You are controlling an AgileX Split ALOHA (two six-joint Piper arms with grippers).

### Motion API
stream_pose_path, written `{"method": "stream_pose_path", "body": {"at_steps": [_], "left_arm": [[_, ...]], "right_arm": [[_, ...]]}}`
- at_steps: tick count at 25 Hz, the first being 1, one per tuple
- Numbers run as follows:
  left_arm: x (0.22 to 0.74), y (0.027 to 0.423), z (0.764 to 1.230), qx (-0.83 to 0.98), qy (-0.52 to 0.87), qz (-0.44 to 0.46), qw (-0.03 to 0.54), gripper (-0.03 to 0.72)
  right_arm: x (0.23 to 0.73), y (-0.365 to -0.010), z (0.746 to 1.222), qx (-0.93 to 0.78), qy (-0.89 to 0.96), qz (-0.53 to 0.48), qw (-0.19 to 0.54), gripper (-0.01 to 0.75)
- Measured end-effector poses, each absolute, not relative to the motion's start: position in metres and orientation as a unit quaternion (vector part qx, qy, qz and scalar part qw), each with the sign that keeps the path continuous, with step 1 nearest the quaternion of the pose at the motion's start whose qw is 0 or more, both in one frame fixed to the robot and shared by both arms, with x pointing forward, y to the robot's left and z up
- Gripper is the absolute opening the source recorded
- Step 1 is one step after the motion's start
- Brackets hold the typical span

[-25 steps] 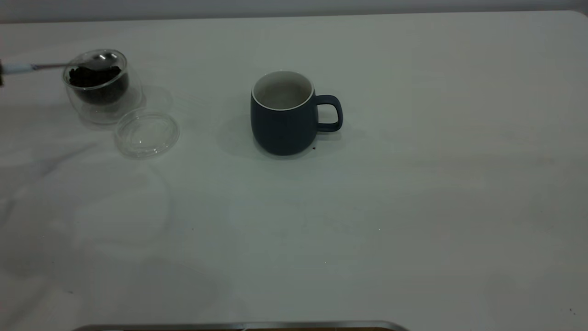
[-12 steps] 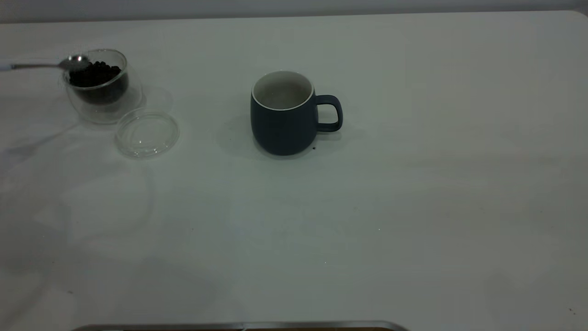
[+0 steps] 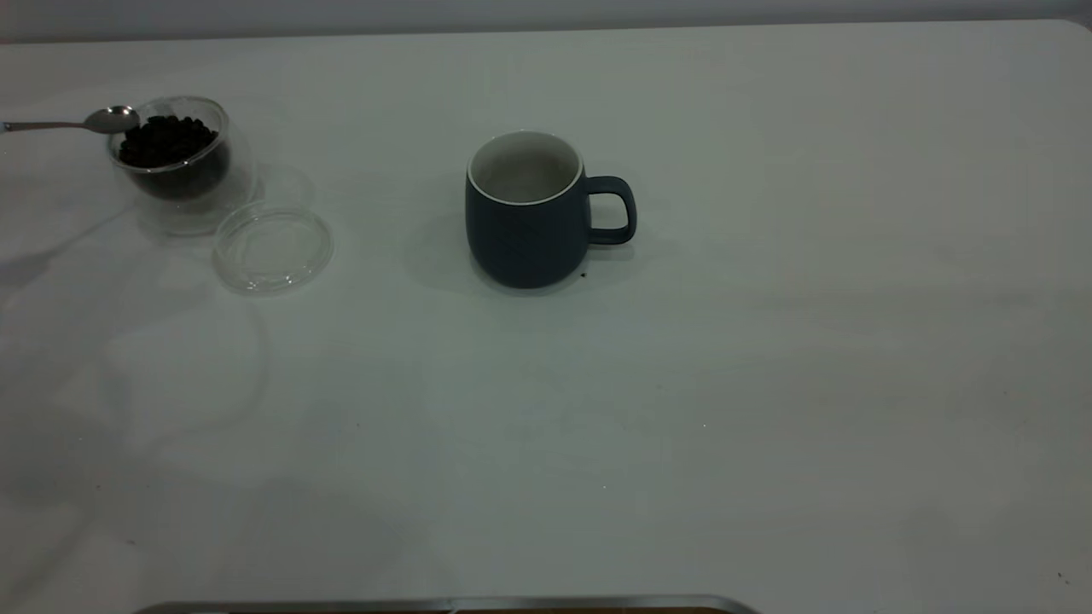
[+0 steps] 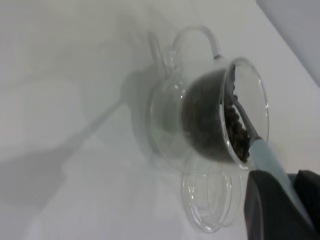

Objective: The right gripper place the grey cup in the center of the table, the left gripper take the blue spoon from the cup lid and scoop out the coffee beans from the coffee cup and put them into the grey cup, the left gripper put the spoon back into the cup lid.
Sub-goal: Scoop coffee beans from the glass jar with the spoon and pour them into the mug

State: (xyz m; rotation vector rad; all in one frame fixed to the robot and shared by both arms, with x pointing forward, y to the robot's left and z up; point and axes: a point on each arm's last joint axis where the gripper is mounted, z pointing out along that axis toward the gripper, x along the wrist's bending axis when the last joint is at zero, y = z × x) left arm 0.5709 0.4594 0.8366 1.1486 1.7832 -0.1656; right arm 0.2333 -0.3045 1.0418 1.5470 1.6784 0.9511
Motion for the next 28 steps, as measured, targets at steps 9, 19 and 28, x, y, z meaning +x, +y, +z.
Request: {"method": "stream_pose_path", "body": {"at_steps": [9,19,28], "left_arm": [[0.580,0.442,0.835,0.494,0.725,-0.072,0.475,0.134],[0.591,0.421,0.828,0.526,0.727,-0.056,0.438,0.134],[0.595,0.417,0.828,0.513,0.739,-0.054,0.433,0.134]], "right_arm": [[0.233,-0.305,1.042,0.591,0.641,0.364,0.328,0.503],[0.233,-0.305,1.042,0.591,0.641,0.364,0.328,0.503],[0.233,-0.305,1.042,0.591,0.641,0.364,0.328,0.503]]}}
